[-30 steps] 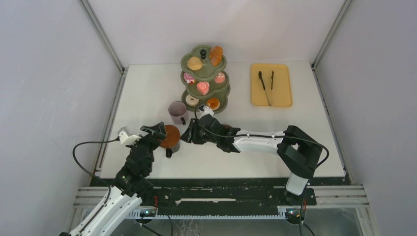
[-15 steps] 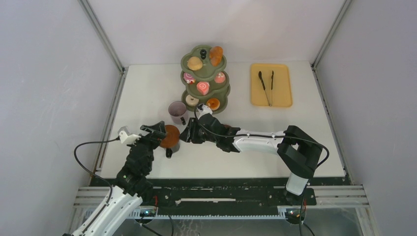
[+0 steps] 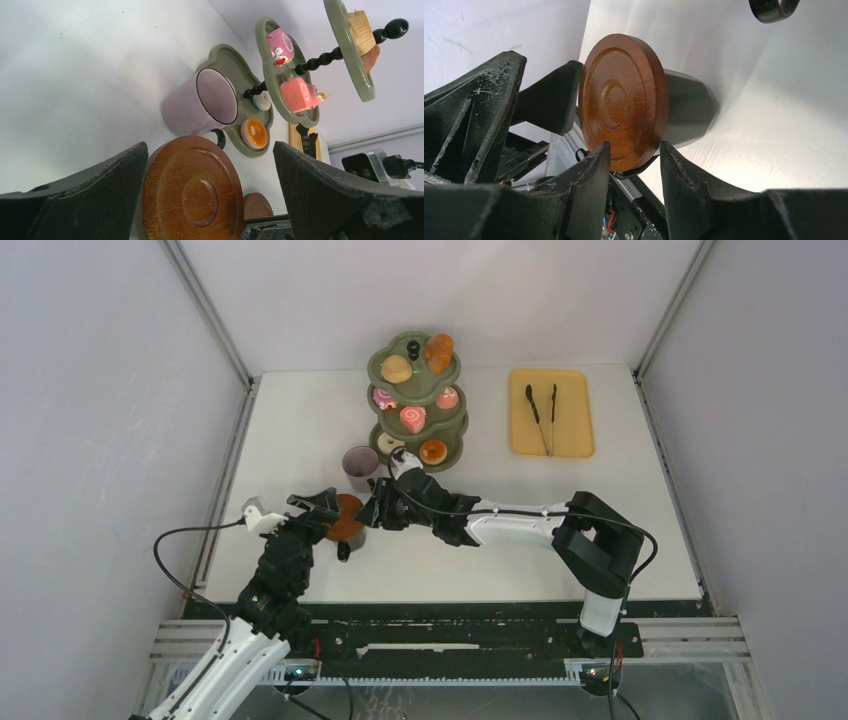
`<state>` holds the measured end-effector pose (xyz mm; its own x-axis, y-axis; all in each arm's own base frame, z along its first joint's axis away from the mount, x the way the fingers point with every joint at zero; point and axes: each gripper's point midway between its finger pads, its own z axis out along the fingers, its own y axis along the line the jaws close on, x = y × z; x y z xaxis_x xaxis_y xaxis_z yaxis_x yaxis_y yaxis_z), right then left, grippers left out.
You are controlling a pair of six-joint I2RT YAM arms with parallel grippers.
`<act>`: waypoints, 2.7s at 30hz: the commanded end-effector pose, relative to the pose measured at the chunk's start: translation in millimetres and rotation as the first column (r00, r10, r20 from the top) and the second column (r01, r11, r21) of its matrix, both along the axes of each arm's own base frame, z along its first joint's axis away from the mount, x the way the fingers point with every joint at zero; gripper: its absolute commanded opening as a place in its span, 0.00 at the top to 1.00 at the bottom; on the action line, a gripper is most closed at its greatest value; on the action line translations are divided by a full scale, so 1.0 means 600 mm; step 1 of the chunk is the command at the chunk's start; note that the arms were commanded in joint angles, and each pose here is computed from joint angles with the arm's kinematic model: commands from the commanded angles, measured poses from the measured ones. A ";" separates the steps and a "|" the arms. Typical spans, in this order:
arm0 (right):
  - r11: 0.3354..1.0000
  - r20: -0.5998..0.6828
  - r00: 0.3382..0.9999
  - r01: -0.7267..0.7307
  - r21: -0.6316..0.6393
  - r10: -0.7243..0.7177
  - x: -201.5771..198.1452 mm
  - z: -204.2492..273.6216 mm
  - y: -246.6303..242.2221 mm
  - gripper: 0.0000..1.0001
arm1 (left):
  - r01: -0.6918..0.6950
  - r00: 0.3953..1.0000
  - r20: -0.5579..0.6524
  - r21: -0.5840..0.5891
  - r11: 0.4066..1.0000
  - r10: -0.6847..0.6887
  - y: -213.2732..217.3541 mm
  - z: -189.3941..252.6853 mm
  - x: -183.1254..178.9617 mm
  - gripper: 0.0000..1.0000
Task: Serve the afternoon tea
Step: Pick up the coaster from the center of the board.
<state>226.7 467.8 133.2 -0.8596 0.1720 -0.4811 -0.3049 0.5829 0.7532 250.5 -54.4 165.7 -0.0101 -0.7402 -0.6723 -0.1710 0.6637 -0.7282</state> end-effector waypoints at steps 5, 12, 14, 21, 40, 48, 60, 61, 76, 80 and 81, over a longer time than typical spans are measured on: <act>0.997 0.033 0.999 -0.006 0.070 0.003 0.013 0.041 0.018 0.51 | 0.014 1.000 0.010 -0.016 1.000 -0.014 -0.006 -0.004 0.005 0.00; 0.997 0.008 1.000 -0.012 0.082 0.011 0.017 0.028 0.023 0.51 | -0.010 1.000 0.004 -0.011 1.000 0.010 0.004 -0.007 0.010 0.00; 0.995 0.004 1.000 -0.018 0.094 0.018 0.018 0.027 0.026 0.51 | -0.008 1.000 0.003 -0.009 1.000 0.008 0.004 -0.007 0.010 0.00; 0.991 -0.012 0.999 -0.041 0.127 0.043 0.019 0.023 0.035 0.52 | -0.003 1.000 0.001 -0.007 1.000 0.003 0.003 -0.009 0.010 0.00; 0.987 -0.031 0.999 -0.036 0.154 0.041 0.016 0.026 0.023 0.79 | 0.002 1.000 0.003 -0.015 1.000 -0.002 0.002 -0.010 0.009 0.00; 0.982 -0.057 0.998 -0.015 0.186 0.026 0.020 0.030 0.009 0.91 | -0.006 1.000 0.024 -0.018 1.000 0.007 0.006 0.010 0.007 0.00; 0.969 -0.058 0.998 -0.005 0.245 0.020 0.025 0.055 -0.004 1.00 | -0.015 0.999 0.036 -0.011 1.000 0.015 0.011 0.029 0.004 0.00; 0.968 -0.058 0.998 -0.004 0.249 0.019 0.025 0.057 -0.005 1.00 | -0.016 0.999 0.038 -0.011 1.000 0.017 0.012 0.031 0.003 0.00; 0.963 -0.019 0.998 0.067 0.263 -0.064 0.033 0.094 -0.077 1.00 | -0.017 0.998 0.060 -0.008 1.000 0.018 0.018 0.057 -0.007 0.00; 0.958 -0.013 0.994 0.109 0.265 -0.109 0.040 0.099 -0.115 1.00 | -0.012 0.998 0.060 -0.009 1.000 0.012 0.018 0.061 -0.009 0.00; 0.957 -0.015 0.992 0.122 0.263 -0.123 0.043 0.098 -0.126 1.00 | -0.009 0.998 0.061 -0.007 1.000 0.009 0.017 0.063 -0.011 0.00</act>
